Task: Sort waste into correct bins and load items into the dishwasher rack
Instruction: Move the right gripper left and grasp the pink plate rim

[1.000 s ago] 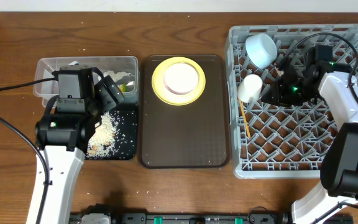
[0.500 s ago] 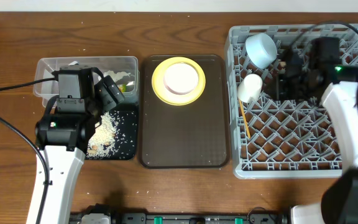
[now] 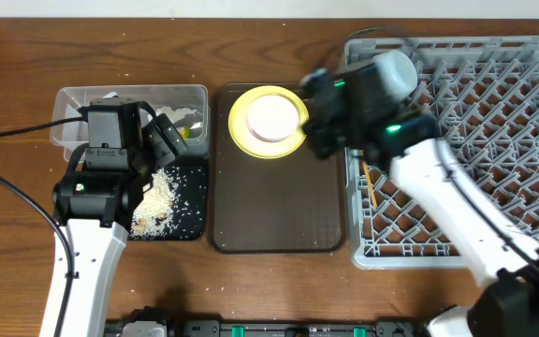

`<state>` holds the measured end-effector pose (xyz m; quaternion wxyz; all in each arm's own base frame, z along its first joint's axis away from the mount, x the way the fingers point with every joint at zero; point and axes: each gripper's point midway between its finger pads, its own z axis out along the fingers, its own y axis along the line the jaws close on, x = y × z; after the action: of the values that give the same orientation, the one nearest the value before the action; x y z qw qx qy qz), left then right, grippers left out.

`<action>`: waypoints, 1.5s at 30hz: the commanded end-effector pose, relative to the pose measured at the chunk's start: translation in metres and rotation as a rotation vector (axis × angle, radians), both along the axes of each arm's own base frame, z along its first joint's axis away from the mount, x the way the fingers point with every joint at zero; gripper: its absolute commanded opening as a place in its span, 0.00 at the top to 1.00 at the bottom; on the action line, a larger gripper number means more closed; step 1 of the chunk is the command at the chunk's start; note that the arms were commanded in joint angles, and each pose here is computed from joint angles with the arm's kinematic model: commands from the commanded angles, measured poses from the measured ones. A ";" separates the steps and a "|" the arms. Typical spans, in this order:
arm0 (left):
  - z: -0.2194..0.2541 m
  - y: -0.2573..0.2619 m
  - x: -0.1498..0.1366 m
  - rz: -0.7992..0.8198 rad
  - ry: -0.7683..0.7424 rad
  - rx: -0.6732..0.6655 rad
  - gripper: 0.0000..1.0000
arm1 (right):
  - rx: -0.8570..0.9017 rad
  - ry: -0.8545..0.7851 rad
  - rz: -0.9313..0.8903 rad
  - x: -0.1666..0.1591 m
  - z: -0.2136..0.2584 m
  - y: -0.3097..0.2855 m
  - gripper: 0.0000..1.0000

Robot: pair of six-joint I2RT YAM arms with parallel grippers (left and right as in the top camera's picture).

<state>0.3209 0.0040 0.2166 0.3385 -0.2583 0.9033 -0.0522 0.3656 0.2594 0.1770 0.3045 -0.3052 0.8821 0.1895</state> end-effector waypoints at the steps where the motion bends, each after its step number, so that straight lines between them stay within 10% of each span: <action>1: 0.006 0.002 0.001 0.003 -0.016 0.007 0.05 | -0.086 -0.062 0.004 0.003 -0.018 0.027 0.76; 22: 0.006 0.002 0.001 0.003 -0.016 0.007 0.05 | -0.366 -0.276 0.044 0.052 -0.136 0.067 0.48; 30: 0.006 0.002 0.001 0.003 -0.016 0.007 0.04 | -0.375 -0.265 0.040 0.053 -0.138 0.063 0.73; 45: 0.006 0.002 0.001 0.003 -0.016 0.007 0.05 | -0.342 -0.293 0.026 0.056 -0.124 0.068 0.89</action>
<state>0.3208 0.0040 0.2165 0.3383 -0.2583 0.9034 -0.0521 0.4128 0.3300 0.0403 0.3568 -0.4034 0.8426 -0.0046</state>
